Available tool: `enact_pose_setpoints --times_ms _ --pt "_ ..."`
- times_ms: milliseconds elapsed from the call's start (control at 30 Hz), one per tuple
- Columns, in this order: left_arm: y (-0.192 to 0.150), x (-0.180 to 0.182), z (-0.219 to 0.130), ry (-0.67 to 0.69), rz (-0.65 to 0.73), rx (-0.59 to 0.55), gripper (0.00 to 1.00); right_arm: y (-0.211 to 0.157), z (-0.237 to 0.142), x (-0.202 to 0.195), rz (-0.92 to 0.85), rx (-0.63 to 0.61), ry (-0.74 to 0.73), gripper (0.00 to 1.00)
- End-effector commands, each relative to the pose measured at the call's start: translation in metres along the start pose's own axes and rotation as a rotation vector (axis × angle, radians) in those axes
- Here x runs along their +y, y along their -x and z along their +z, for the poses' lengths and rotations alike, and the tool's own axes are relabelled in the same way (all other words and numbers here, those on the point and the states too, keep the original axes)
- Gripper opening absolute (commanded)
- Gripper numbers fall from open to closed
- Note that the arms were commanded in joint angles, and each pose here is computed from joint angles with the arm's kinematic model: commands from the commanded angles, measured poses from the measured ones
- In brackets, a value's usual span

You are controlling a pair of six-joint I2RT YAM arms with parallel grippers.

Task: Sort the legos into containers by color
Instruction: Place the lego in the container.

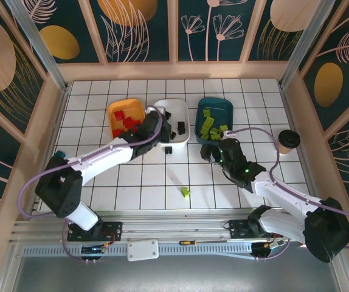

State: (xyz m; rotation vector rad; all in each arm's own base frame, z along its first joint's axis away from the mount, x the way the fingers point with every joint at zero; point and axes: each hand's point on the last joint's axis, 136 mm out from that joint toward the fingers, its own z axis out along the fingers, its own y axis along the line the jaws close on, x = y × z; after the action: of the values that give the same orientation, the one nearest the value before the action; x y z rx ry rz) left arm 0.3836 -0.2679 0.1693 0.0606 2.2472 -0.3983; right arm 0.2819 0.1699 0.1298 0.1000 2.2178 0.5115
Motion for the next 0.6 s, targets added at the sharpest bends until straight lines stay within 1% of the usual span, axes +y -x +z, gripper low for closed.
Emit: enact_pose_setpoints --times_ms 0,100,200,367,433,467,567 --pt "0.001 0.006 0.033 0.057 0.048 0.036 0.15 -0.009 -0.004 -0.006 0.029 0.018 0.0 0.69" --pt "0.004 0.002 0.059 0.086 0.071 0.064 0.15 -0.021 -0.006 -0.006 0.028 0.053 0.013 0.69" --pt "0.001 0.008 0.083 0.121 0.075 0.091 0.15 -0.038 -0.009 -0.001 0.013 0.099 0.039 0.69" --pt "-0.008 0.018 0.116 0.159 0.07 0.143 0.17 -0.076 -0.018 0.019 -0.052 0.199 0.086 0.69" --pt "-0.008 0.019 0.124 0.17 0.073 0.15 0.21 -0.093 -0.022 0.027 -0.084 0.245 0.098 0.69" --pt "-0.008 0.019 0.126 0.172 0.071 0.151 0.25 -0.102 -0.025 0.031 -0.099 0.266 0.105 0.69" --pt "0.002 0.012 0.123 0.152 0.059 0.129 0.42 -0.125 -0.032 0.047 -0.147 0.321 0.134 0.7"
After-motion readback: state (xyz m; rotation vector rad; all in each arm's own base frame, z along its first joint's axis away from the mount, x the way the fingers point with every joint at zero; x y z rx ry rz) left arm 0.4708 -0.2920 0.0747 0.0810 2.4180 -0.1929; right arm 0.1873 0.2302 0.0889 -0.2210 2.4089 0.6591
